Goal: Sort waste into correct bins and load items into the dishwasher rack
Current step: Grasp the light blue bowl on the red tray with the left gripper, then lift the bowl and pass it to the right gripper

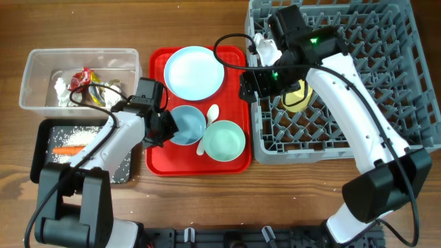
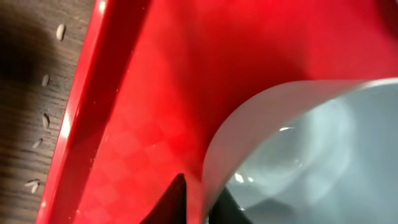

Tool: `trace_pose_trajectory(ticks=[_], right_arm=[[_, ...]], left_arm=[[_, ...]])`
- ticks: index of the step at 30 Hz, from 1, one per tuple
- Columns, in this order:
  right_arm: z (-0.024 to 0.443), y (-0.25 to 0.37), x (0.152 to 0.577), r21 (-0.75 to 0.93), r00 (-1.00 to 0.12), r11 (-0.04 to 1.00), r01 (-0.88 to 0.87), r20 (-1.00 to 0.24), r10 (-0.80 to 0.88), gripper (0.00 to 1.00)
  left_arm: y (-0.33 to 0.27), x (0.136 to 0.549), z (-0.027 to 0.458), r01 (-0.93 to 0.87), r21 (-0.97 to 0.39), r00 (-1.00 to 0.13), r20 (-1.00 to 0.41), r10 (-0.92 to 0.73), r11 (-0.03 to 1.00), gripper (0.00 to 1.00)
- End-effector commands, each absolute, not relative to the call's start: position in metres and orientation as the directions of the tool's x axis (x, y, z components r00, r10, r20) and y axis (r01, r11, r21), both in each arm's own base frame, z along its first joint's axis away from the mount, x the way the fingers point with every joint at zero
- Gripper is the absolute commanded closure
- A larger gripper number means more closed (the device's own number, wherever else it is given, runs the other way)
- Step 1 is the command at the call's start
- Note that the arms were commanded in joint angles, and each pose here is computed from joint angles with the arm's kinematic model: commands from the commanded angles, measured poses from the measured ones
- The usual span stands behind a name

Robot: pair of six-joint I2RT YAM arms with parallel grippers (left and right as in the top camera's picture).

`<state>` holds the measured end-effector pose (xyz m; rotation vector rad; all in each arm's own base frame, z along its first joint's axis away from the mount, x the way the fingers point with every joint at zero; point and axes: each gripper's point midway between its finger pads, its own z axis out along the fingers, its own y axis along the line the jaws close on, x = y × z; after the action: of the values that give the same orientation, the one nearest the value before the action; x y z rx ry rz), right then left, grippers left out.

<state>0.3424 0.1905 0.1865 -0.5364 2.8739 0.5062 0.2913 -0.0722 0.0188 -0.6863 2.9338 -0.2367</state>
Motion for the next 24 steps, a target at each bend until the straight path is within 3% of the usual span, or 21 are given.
trace_pose_trajectory(ticks=[1,10,13,24], right_arm=[[0.194,0.193,0.344,0.296,-0.906,0.866,-0.403,-0.261,-0.333,0.06],[0.196,0.197,0.347,0.304,-0.901,0.859,-0.411,-0.278,-0.333,0.15],[0.196,0.206,0.343,0.313,-0.903,0.858,-0.408,-0.275,-0.329,0.16],[0.192,0.251,0.326,0.242,-0.857,0.837,-0.491,-0.304,-0.415,0.23]], left_arm=[[-0.070,0.288,0.017,-0.422,-0.160,-0.895,-0.085,-0.438,0.892,0.96],[-0.070,0.289,0.105,-0.393,-0.243,-0.875,-0.197,-0.442,0.887,0.96],[-0.081,0.290,0.129,-0.355,-0.330,-0.870,-0.226,-0.439,0.875,0.96],[-0.119,0.288,0.139,-0.234,-0.389,-0.902,-0.255,-0.348,0.891,0.96]])
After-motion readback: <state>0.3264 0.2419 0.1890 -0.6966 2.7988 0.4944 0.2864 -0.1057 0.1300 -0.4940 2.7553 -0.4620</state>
